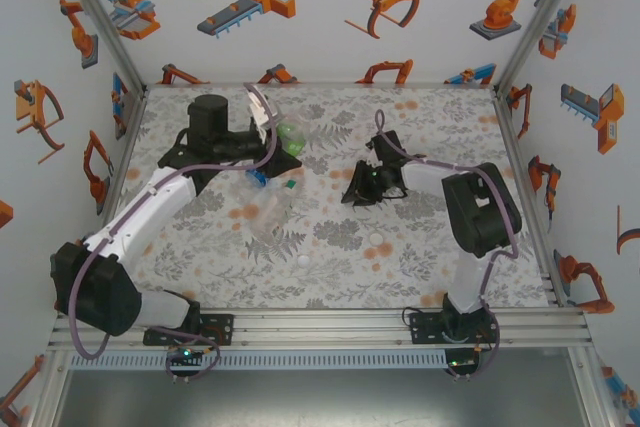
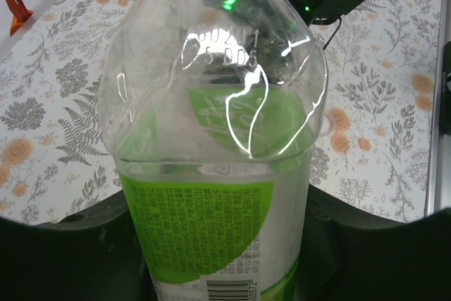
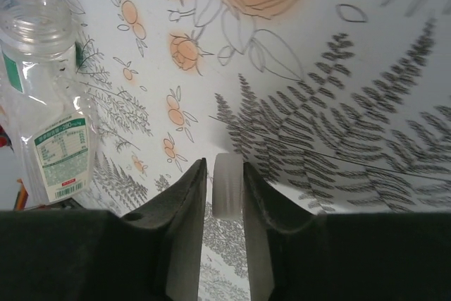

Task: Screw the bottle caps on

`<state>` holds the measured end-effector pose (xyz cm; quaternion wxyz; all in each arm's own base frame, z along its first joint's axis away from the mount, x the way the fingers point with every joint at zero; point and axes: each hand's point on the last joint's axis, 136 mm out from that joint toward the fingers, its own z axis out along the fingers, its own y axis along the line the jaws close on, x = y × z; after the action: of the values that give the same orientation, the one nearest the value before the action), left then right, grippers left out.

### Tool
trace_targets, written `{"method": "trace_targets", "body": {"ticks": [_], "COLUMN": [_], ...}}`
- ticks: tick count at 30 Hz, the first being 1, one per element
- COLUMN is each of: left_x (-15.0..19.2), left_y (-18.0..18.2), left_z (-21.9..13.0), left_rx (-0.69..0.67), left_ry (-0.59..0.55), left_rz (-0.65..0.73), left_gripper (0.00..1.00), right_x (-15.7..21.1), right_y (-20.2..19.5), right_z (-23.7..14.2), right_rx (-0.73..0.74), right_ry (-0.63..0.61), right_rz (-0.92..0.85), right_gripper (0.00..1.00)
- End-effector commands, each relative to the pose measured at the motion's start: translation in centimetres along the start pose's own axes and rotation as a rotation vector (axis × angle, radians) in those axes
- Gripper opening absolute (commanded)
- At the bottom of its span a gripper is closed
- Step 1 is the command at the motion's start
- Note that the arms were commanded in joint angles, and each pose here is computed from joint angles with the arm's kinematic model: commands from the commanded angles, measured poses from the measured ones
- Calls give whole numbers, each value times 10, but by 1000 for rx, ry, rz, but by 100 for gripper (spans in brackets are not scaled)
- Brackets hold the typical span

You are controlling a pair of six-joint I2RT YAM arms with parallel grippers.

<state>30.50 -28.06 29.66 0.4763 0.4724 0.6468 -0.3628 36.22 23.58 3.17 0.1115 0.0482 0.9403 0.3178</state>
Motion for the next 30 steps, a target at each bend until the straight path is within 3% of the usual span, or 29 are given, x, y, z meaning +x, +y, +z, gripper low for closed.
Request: {"method": "trace_targets", "body": {"ticks": [1,7,16,22,30], "left_x": [-21,-28,-19,-10,3], "left_y": [-3,-2,3,-4,-15], "left_z": [1,2,-2,-9,-12], "left_rx": [27,15,-67,-98,-118], "left_ry": [-52,-97,-89,-81,-86], "left_rz": [-6,-52,-114,-128,-131], "left_gripper": [4,4,2,2,2], "right_x": [10,14,-3,-6,-4], "right_y": [-33,-55,-40,-13,15], "right_z": [-12,-33,-67,-66,-41], "right_rx": [106,242,395,483,500], "right_ry": [15,12,-76,-98,-37], "right_rz": [17,-25,-122,-235,-304], "right_gripper": [35,44,49,50,52]}}
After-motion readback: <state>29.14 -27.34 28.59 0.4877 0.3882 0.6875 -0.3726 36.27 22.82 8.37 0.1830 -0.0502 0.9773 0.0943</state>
